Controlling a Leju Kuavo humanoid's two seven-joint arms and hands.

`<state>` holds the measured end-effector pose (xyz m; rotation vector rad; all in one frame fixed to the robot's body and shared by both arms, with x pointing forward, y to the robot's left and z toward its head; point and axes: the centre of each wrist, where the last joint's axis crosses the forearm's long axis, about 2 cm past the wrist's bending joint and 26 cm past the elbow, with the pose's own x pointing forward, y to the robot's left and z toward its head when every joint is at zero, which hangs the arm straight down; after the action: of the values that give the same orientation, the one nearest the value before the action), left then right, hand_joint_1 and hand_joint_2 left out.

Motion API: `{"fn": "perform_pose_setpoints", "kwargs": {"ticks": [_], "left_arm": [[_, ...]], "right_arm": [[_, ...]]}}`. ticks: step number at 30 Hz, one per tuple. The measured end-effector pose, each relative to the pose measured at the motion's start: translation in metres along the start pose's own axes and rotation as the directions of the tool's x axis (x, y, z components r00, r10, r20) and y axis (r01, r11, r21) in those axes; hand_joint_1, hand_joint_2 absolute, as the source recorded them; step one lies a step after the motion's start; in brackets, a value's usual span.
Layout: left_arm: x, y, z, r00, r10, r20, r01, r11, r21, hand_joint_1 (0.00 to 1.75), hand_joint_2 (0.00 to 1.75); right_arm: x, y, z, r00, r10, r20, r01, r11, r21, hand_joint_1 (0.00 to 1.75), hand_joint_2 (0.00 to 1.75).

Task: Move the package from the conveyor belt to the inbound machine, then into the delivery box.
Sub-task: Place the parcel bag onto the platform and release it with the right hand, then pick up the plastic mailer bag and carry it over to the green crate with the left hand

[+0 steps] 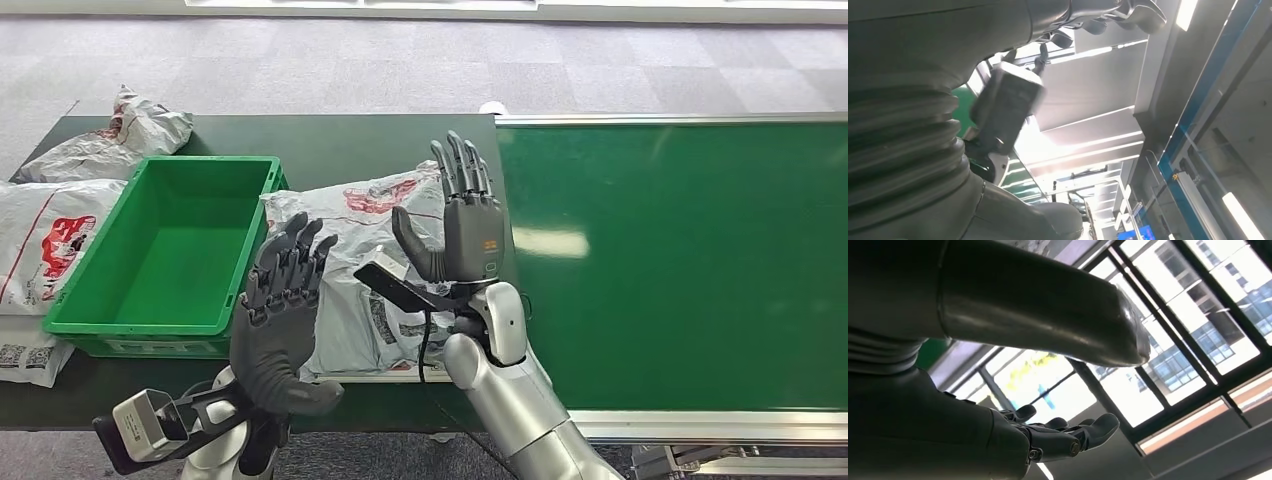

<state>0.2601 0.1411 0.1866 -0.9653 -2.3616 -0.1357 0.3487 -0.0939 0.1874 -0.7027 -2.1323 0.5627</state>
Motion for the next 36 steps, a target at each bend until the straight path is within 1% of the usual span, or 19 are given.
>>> {"fn": "perform_pose_setpoints", "kwargs": {"ticks": [1, 3, 13, 15, 17, 19, 22, 23, 25, 27, 29, 31, 34, 35, 36], "left_arm": [[0.000, 0.000, 0.000, 1.000, -0.002, -0.002, 0.002, 1.000, -0.001, 0.00, 1.75], [0.000, 0.000, 0.000, 1.000, -0.003, -0.004, 0.003, 1.000, -0.003, 0.00, 1.75], [-0.001, 0.000, 0.000, 1.000, -0.003, -0.007, 0.003, 1.000, -0.003, 0.00, 1.75], [-0.001, 0.000, 0.001, 1.000, -0.020, -0.014, 0.020, 1.000, -0.004, 0.00, 1.75], [-0.003, 0.001, 0.001, 0.997, -0.066, -0.037, 0.065, 0.998, -0.006, 0.00, 1.75], [-0.004, 0.002, 0.002, 0.986, -0.143, -0.083, 0.143, 0.990, -0.007, 0.00, 1.75], [-0.009, 0.007, 0.004, 0.929, -0.322, -0.183, 0.325, 0.946, -0.017, 0.00, 1.75], [-0.012, 0.010, 0.004, 0.893, -0.394, -0.220, 0.398, 0.917, -0.028, 0.00, 1.75], [-0.017, 0.017, 0.004, 0.783, -0.546, -0.297, 0.551, 0.831, -0.075, 0.00, 1.75], [-0.023, 0.027, 0.001, 0.622, -0.696, -0.359, 0.696, 0.702, -0.155, 0.00, 1.75], [-0.031, 0.038, -0.006, 0.449, -0.804, -0.391, 0.790, 0.561, -0.247, 0.00, 1.75], [-0.039, 0.047, -0.014, 0.285, -0.873, -0.396, 0.837, 0.428, -0.341, 0.00, 1.75], [-0.055, 0.058, -0.026, 0.043, -0.936, -0.350, 0.846, 0.220, -0.486, 0.00, 1.75], [-0.061, 0.061, -0.029, -0.015, -0.944, -0.330, 0.834, 0.170, -0.525, 0.00, 1.75], [-0.066, 0.064, -0.031, -0.057, -0.948, -0.312, 0.819, 0.134, -0.558, 0.00, 1.75]], "right_arm": [[-0.002, -0.002, 0.000, 0.999, -0.052, -0.009, 0.052, 0.998, -0.021, 0.00, 0.00], [-0.004, -0.007, 0.000, 0.996, -0.092, -0.016, 0.091, 0.995, -0.049, 0.00, 0.00], [-0.008, -0.016, 0.000, 0.996, -0.092, -0.013, 0.090, 0.992, -0.086, 0.00, 0.00], [-0.008, -0.018, 0.001, 0.993, -0.115, 0.011, 0.116, 0.986, -0.123, 0.00, 0.00], [-0.009, -0.026, 0.003, 0.987, -0.137, 0.086, 0.153, 0.962, -0.225, 0.00, 0.87], [-0.010, -0.045, 0.005, 0.978, -0.115, 0.174, 0.172, 0.917, -0.360, 0.00, 1.75], [-0.009, -0.093, 0.007, 0.969, -0.040, 0.245, 0.175, 0.810, -0.559, 0.00, 1.75], [-0.006, -0.112, 0.007, 0.965, -0.010, 0.261, 0.175, 0.766, -0.618, 0.00, 1.75], [0.005, -0.147, 0.009, 0.953, 0.058, 0.297, 0.181, 0.679, -0.712, 0.00, 1.75], [0.016, -0.173, 0.011, 0.937, 0.117, 0.330, 0.195, 0.610, -0.768, 0.00, 1.75], [0.026, -0.191, 0.014, 0.922, 0.161, 0.353, 0.208, 0.562, -0.801, 0.00, 1.75], [0.032, -0.202, 0.016, 0.912, 0.188, 0.365, 0.218, 0.532, -0.818, 0.00, 1.75], [0.039, -0.209, 0.017, 0.908, 0.205, 0.364, 0.215, 0.519, -0.828, 0.00, 1.75], [0.041, -0.211, 0.017, 0.906, 0.207, 0.369, 0.219, 0.517, -0.828, 0.00, 1.75], [0.043, -0.211, 0.017, 0.903, 0.208, 0.377, 0.227, 0.514, -0.827, 0.00, 1.75]]}}
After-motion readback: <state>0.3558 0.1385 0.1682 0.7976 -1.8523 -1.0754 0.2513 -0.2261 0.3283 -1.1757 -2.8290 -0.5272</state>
